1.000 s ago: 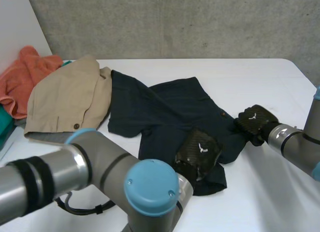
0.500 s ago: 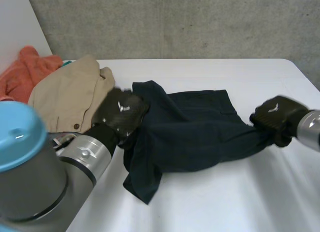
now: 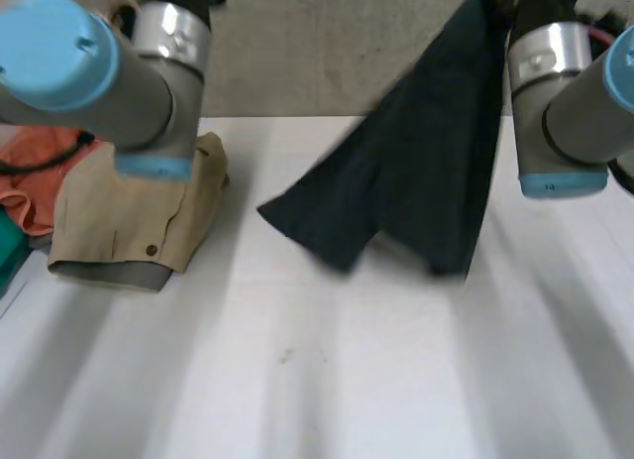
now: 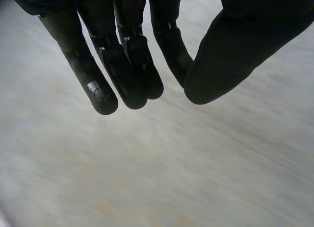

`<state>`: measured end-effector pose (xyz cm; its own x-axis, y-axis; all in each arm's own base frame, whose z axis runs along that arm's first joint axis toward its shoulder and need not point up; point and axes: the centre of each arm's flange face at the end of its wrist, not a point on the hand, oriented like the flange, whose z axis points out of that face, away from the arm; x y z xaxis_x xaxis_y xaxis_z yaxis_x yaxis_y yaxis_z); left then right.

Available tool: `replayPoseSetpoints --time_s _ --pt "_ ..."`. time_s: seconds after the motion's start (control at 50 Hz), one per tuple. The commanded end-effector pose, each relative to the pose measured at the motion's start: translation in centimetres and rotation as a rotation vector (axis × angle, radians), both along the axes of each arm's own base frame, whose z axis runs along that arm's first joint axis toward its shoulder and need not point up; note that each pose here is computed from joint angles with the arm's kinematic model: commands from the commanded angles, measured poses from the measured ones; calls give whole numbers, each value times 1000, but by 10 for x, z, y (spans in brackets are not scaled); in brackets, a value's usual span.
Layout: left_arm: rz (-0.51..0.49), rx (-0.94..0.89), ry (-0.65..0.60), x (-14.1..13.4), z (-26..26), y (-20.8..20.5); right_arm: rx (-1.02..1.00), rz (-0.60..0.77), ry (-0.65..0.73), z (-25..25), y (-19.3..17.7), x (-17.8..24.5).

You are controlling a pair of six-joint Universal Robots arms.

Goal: Fold the laundry.

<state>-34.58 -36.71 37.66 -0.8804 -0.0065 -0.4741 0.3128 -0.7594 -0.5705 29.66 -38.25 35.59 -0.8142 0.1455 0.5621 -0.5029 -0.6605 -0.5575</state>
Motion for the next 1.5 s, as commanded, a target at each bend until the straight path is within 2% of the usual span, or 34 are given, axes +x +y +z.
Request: replayPoseSetpoints --time_s 0.02,0.08,0.14,0.36,0.44,0.52,0.58,0.68,0.84,0.98,1.12,1.2,1.22,1.28,1.34,1.36,1.44,1.5 --pt "-21 118 -26 2 -25 8 174 34 63 -22 16 11" --pt "-82 291 -68 -5 -63 29 301 53 112 -46 26 11" --pt "-145 456 -51 -3 -93 50 352 53 126 -59 33 8" --pt "-268 1053 150 4 -180 124 418 65 158 -49 57 3" --pt "-292 1210 216 4 -195 144 440 107 177 -42 78 13" --pt "-327 1277 281 0 -197 154 456 156 195 -35 103 23" --pt "-347 1291 307 -2 -196 157 475 194 212 -31 123 30" --pt "-437 1295 319 -16 -190 165 504 238 212 -22 153 34" --pt "-533 1314 329 -36 -201 172 504 273 132 3 179 24" --pt "-575 1413 441 -39 -213 175 526 267 123 1 182 19" --pt "-569 1416 458 -36 -210 175 556 230 145 -9 178 14" --pt "-565 1337 481 -24 -177 168 605 180 207 -21 171 3" --pt "-537 1288 475 -11 -161 160 621 162 221 -24 168 -1" --pt "-474 1197 436 12 -136 146 679 105 278 -35 161 -14" --pt "-386 1095 318 32 -112 140 726 91 317 -42 162 -19" --pt "-360 1056 240 34 -105 144 763 85 338 -47 164 -22" --pt "-290 998 84 35 -104 141 832 89 365 -66 161 -20" --pt "-236 994 -41 30 -124 134 904 88 384 -92 153 -14"
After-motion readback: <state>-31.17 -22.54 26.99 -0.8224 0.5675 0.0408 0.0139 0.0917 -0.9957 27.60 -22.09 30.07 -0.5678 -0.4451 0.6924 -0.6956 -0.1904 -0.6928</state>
